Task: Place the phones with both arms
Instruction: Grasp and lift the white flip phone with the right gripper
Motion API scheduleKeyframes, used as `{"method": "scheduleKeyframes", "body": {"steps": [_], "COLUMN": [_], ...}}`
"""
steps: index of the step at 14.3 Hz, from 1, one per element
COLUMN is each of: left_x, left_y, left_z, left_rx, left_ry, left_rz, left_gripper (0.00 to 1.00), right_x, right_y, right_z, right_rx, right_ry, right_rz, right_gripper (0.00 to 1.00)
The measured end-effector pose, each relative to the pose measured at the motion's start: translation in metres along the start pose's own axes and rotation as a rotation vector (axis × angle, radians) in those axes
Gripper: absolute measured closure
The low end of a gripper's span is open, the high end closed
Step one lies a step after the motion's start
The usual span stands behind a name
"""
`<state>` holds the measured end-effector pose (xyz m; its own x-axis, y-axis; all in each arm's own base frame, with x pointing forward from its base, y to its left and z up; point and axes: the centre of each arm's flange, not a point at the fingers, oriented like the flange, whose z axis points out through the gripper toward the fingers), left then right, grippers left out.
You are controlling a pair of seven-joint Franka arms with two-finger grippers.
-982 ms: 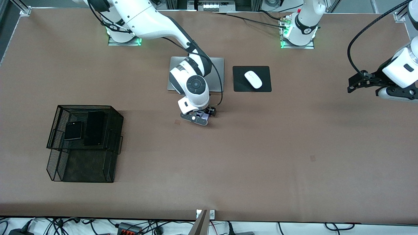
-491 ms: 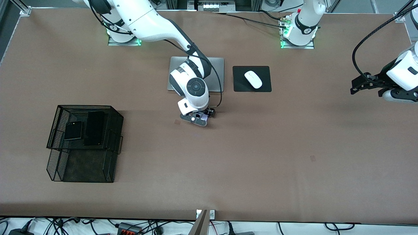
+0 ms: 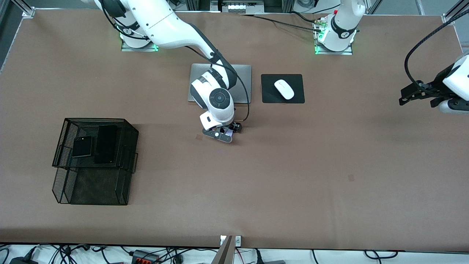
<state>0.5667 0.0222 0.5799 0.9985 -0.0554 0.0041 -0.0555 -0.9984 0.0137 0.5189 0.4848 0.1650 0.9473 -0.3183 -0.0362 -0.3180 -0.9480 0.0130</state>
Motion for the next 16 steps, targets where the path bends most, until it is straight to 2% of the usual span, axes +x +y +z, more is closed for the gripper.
{"method": "scheduleKeyframes", "body": {"steps": [1, 2, 5, 7, 12, 16], "left_x": [0.001, 0.001, 0.002, 0.002, 0.002, 0.002], "left_y": [0.003, 0.007, 0.011, 0.011, 0.011, 0.011], "left_z": [-0.003, -0.005, -0.006, -0.006, -0.006, -0.006], "left_rx": [0.006, 0.011, 0.013, 0.014, 0.014, 0.014], "left_ry": [0.006, 0.009, 0.01, 0.01, 0.009, 0.008], "left_rz": [0.008, 0.015, 0.023, 0.023, 0.023, 0.023], "left_gripper": [0.0, 0.0, 0.0, 0.0, 0.0, 0.0], "right_x": [0.0, 0.001, 0.015, 0.037, 0.128, 0.219], "right_y": [-0.001, -0.001, -0.001, 0.0, 0.056, 0.152], "right_z": [-0.003, -0.005, -0.014, -0.041, -0.143, -0.179], "right_rx": [0.004, 0.006, 0.02, 0.034, 0.0, -0.028], "right_ry": [0.002, 0.005, 0.028, 0.059, 0.089, 0.089], "right_rz": [-0.002, -0.003, -0.007, -0.008, -0.058, -0.161], "right_gripper": [0.15, 0.16, 0.16, 0.16, 0.16, 0.16]}}
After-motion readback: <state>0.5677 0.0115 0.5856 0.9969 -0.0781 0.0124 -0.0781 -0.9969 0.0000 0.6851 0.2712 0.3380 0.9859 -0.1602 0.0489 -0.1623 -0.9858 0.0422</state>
